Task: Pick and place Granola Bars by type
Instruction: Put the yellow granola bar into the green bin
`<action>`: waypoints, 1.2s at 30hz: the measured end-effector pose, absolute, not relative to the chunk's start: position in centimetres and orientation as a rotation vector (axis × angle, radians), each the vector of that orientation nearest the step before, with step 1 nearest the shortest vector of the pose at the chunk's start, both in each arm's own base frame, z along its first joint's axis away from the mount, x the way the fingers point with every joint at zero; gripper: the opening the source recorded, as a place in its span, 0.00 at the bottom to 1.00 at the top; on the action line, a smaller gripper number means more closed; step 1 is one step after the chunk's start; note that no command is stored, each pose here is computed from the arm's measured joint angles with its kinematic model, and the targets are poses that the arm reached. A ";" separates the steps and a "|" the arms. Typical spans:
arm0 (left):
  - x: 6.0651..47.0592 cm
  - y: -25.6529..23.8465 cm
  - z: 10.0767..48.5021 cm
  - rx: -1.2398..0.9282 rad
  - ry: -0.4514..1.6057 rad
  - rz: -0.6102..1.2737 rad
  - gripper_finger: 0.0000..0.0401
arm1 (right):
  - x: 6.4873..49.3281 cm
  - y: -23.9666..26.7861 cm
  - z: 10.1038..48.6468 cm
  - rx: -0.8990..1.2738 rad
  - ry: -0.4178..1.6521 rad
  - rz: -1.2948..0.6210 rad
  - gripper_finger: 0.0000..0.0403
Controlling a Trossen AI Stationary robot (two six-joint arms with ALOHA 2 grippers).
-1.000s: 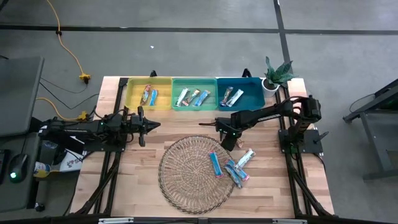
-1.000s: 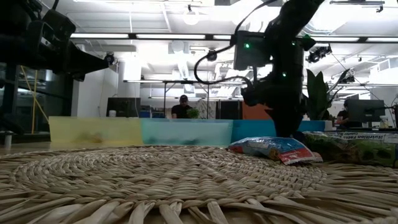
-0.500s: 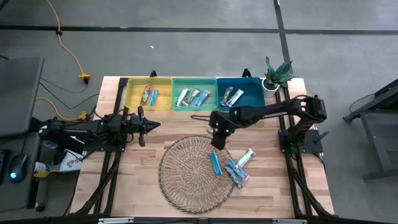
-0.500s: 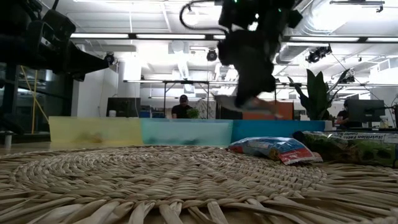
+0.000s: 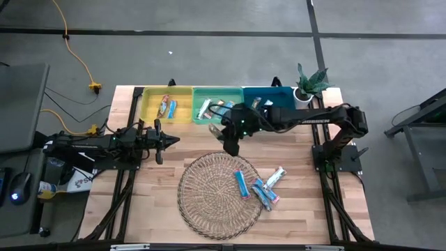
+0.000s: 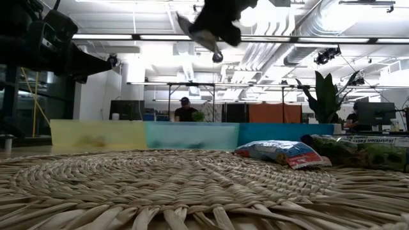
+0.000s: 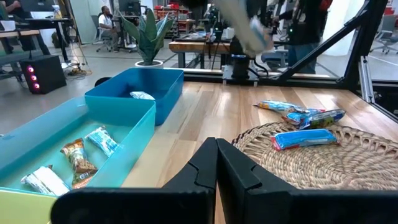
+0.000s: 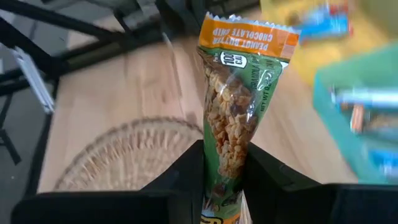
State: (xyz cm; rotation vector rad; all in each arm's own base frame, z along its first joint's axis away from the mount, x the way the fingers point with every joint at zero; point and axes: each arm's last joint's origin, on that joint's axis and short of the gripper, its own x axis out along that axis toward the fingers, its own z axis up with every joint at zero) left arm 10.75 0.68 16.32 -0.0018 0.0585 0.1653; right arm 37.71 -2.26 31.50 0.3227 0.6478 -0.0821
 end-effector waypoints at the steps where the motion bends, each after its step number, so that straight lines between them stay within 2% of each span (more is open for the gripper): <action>1: 10.7 0.7 16.3 -0.002 0.058 0.165 0.00 | 37.8 -2.3 32.1 0.304 0.626 -0.073 0.19; 8: 10.7 0.7 16.3 -0.002 0.058 0.165 0.00 | 38.8 -1.4 35.1 0.101 0.424 0.015 0.19; 20: 10.7 0.7 16.3 -0.002 0.058 0.165 0.00 | 39.1 -1.6 36.1 0.066 0.316 -0.028 0.19; 28: 10.7 0.7 16.3 -0.002 0.058 0.165 0.00 | 39.4 -2.4 37.3 0.028 0.186 -0.085 0.19; 36: 10.7 0.7 16.3 -0.002 0.058 0.165 0.00 | 39.0 -4.3 40.4 -0.020 0.102 -0.264 0.19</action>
